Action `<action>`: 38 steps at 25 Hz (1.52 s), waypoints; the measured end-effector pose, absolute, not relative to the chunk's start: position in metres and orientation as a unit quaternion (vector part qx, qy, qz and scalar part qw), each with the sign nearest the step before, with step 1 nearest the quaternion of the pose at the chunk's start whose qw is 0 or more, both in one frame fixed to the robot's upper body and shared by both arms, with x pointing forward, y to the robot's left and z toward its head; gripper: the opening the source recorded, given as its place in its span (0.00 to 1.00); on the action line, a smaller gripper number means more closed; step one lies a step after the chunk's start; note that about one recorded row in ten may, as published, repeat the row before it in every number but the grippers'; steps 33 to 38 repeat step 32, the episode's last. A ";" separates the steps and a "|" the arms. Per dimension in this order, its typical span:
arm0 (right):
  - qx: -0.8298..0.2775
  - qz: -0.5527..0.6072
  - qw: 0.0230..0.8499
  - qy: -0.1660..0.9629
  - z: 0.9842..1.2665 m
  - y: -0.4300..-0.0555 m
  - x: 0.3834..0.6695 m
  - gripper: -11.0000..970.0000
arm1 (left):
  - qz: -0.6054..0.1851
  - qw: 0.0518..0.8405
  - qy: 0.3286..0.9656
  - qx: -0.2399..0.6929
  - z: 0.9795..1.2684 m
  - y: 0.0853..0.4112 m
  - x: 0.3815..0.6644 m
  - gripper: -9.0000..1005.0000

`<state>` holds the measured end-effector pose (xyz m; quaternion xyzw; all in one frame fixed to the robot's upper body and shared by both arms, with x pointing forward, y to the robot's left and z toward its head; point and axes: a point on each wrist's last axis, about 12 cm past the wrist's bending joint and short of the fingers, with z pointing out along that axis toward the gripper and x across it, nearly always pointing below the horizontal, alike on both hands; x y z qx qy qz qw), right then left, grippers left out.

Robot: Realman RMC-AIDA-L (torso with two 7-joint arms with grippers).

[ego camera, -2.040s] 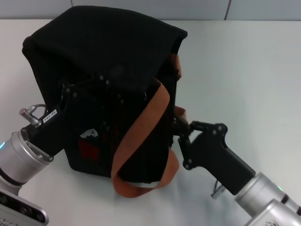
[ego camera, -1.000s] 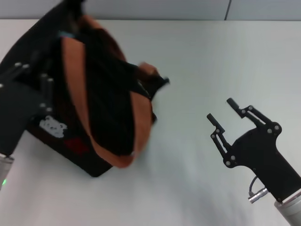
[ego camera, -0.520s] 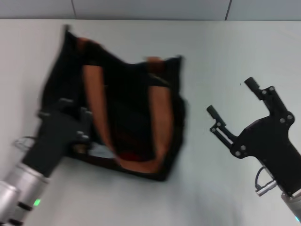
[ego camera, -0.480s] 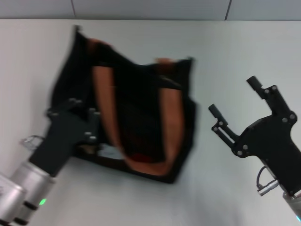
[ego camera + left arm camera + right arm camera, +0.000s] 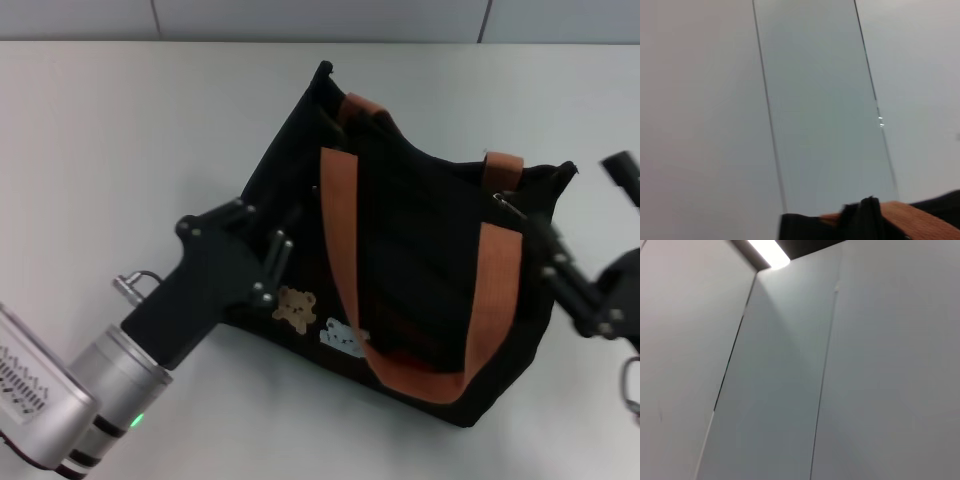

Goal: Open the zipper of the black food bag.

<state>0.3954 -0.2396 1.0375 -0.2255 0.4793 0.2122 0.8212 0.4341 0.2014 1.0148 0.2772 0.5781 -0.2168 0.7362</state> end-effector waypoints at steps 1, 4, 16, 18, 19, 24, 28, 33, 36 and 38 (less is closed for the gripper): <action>-0.216 0.231 0.818 0.481 1.039 -0.245 0.396 0.82 | -0.211 0.739 0.580 0.270 1.015 0.204 0.434 0.17; -0.206 0.284 0.801 0.485 1.043 -0.259 0.401 0.82 | -0.208 0.747 0.575 0.261 1.016 0.213 0.433 0.17; -0.393 0.517 0.573 0.500 1.074 -0.297 0.427 0.85 | -0.419 0.618 0.536 0.393 1.052 0.298 0.427 0.69; -0.414 0.531 0.540 0.505 1.075 -0.294 0.429 0.85 | -0.451 0.570 0.546 0.417 1.053 0.298 0.428 0.76; -0.414 0.531 0.540 0.505 1.075 -0.294 0.429 0.85 | -0.463 0.549 0.548 0.429 1.053 0.297 0.430 0.79; -0.424 0.532 0.518 0.519 1.075 -0.293 0.432 0.85 | -0.473 0.529 0.547 0.444 1.054 0.288 0.433 0.80; -0.421 0.528 0.522 0.521 1.075 -0.293 0.431 0.85 | -0.473 0.529 0.546 0.446 1.053 0.285 0.434 0.80; -0.418 0.529 0.524 0.520 1.074 -0.292 0.431 0.85 | -0.473 0.532 0.545 0.444 1.053 0.285 0.434 0.80; -0.418 0.529 0.524 0.520 1.074 -0.292 0.431 0.85 | -0.473 0.532 0.545 0.444 1.053 0.285 0.434 0.80; -0.418 0.529 0.524 0.520 1.074 -0.292 0.431 0.85 | -0.473 0.532 0.545 0.444 1.053 0.285 0.434 0.80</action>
